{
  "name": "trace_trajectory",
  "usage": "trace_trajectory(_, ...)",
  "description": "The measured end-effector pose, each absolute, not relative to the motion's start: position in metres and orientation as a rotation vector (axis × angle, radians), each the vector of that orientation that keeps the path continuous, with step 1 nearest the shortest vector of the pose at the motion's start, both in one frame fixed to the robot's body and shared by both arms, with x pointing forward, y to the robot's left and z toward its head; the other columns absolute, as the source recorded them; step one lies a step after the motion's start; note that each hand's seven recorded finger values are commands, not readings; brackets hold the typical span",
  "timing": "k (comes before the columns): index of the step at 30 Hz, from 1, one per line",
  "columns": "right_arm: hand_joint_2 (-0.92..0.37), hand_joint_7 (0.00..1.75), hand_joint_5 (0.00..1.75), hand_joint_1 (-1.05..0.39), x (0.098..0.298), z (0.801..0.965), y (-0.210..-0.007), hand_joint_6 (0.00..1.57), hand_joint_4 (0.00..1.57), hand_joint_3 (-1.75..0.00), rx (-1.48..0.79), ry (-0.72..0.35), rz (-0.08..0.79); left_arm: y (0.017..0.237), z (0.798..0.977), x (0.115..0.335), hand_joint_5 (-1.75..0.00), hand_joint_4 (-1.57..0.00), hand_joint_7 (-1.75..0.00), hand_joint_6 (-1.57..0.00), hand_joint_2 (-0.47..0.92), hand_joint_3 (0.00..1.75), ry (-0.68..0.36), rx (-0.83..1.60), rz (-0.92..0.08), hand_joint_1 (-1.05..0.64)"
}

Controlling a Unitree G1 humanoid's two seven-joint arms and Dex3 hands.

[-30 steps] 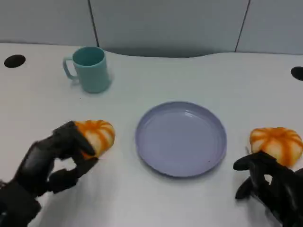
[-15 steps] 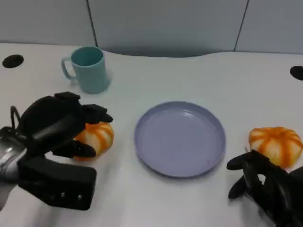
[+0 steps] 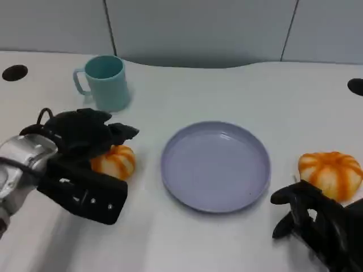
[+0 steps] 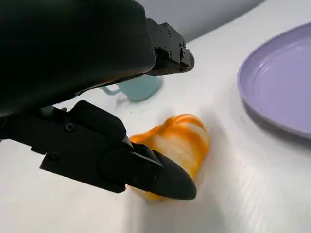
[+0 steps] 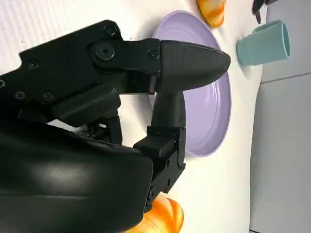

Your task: Grasp the bread from the table and place it into the plate.

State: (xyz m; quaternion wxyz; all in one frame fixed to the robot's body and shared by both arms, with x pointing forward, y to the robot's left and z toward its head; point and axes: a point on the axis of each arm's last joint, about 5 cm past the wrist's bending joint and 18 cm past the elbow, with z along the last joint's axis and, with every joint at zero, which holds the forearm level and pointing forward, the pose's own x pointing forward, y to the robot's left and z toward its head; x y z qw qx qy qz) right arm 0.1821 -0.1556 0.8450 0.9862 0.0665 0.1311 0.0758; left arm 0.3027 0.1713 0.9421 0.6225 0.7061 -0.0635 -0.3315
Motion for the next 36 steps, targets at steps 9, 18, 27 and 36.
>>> trace_trajectory(9, -0.92, 1.50, 1.75, -0.29, 0.182, 0.846, -0.156, 0.46, 0.51, -0.57, 0.130, 0.265, 0.146, 0.152, 0.907, 0.319, -0.04, -0.08, -0.02, -0.13, 0.84, 0.00, 0.021, 1.645, -0.750, -0.73)
trace_trajectory(18, -0.92, 1.50, 1.74, -0.29, 0.182, 0.846, -0.156, 0.46, 0.51, -0.56, 0.127, 0.264, 0.147, 0.142, 0.889, 0.317, -0.93, -0.12, -0.44, -0.41, 0.81, 0.00, 0.091, 1.636, -0.679, -0.53)
trace_trajectory(27, -0.92, 1.52, 1.75, -0.31, 0.181, 0.846, -0.156, 0.47, 0.53, -0.54, 0.129, 0.268, 0.137, 0.143, 0.874, 0.307, -1.74, -0.77, -1.74, -0.53, 0.90, 0.06, -0.139, 1.537, -0.498, -0.14)
trace_trajectory(36, -0.92, 1.52, 1.75, -0.31, 0.181, 0.845, -0.157, 0.47, 0.53, -0.55, 0.129, 0.264, 0.141, 0.147, 0.875, 0.306, -1.75, -0.73, -1.75, -0.48, 0.92, 0.13, -0.134, 1.302, -0.392, -0.16)
